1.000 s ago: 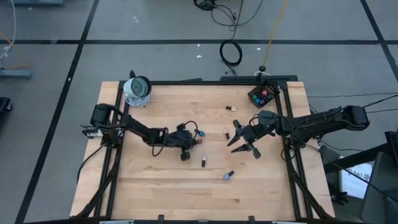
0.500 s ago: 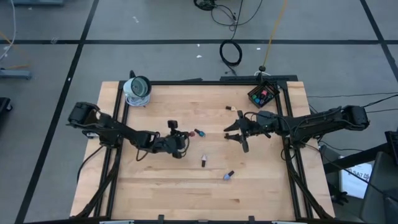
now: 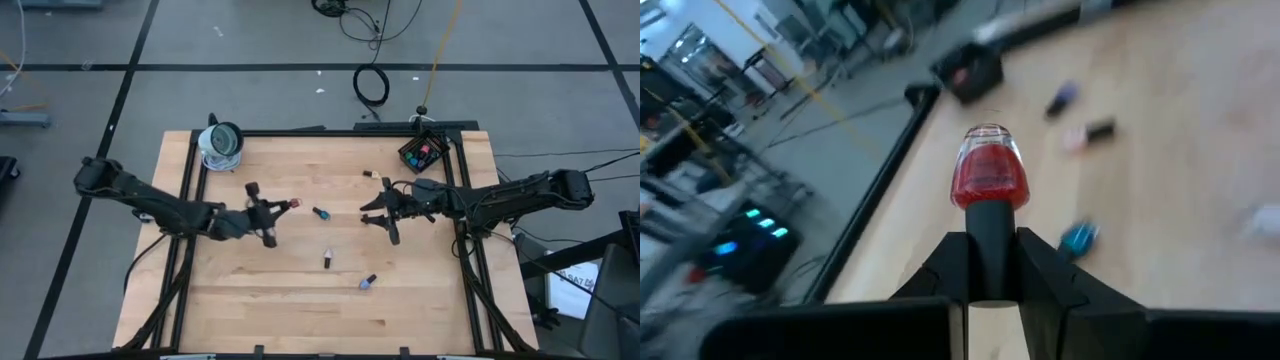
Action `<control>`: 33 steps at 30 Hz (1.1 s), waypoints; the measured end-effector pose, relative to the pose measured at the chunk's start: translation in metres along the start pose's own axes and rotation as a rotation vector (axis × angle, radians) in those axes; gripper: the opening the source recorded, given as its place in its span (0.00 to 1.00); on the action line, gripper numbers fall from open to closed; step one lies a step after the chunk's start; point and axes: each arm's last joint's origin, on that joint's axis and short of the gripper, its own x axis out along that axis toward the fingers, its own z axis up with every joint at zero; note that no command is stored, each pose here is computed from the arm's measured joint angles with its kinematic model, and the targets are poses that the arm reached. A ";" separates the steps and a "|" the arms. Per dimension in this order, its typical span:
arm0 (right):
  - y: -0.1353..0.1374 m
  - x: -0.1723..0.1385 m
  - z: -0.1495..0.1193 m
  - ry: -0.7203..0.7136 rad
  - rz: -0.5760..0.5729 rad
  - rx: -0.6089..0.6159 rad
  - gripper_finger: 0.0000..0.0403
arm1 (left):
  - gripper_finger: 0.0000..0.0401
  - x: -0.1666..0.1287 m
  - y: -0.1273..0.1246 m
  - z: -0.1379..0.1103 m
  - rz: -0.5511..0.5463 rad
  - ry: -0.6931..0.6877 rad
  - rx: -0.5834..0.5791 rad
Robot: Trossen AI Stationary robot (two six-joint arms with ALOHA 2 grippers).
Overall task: Pick & Place Nail Polish
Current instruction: Put the red nail polish into the black bin
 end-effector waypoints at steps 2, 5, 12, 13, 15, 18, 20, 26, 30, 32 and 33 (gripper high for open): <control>0.000 0.000 0.000 0.000 0.000 0.000 0.32 | 0.09 -0.007 0.004 -0.002 -0.036 -0.093 -0.078; 0.000 0.000 0.000 0.001 0.000 0.000 0.32 | 0.09 -0.016 0.009 -0.002 -0.103 -0.236 -0.233; 0.000 0.000 0.000 0.000 0.000 0.000 0.32 | 0.09 -0.040 0.020 0.020 -0.533 -0.535 -0.558; 0.000 0.000 0.000 0.000 0.000 0.000 0.32 | 0.09 -0.045 0.020 0.024 -0.662 -0.587 -0.564; 0.000 0.000 0.000 0.001 0.000 0.000 0.32 | 0.09 -0.055 0.020 0.031 -0.912 -0.698 -0.551; 0.000 0.000 0.000 0.001 0.000 0.000 0.32 | 0.09 -0.067 0.017 0.036 -1.088 -0.794 -0.505; 0.000 0.000 0.000 0.001 0.000 0.000 0.32 | 0.09 -0.067 0.014 0.036 -1.042 -0.795 -0.482; 0.000 0.000 0.000 0.000 0.000 0.001 0.32 | 0.09 -0.063 0.011 0.033 -0.952 -0.720 -0.500; 0.000 0.000 0.000 0.001 0.000 0.001 0.32 | 0.09 -0.064 0.012 0.034 -0.949 -0.742 -0.504; 0.000 0.000 0.000 0.001 0.000 0.001 0.32 | 0.09 -0.064 0.012 0.034 -0.949 -0.740 -0.502; 0.000 0.000 0.000 0.001 0.000 0.001 0.32 | 0.09 -0.064 0.012 0.034 -0.949 -0.737 -0.502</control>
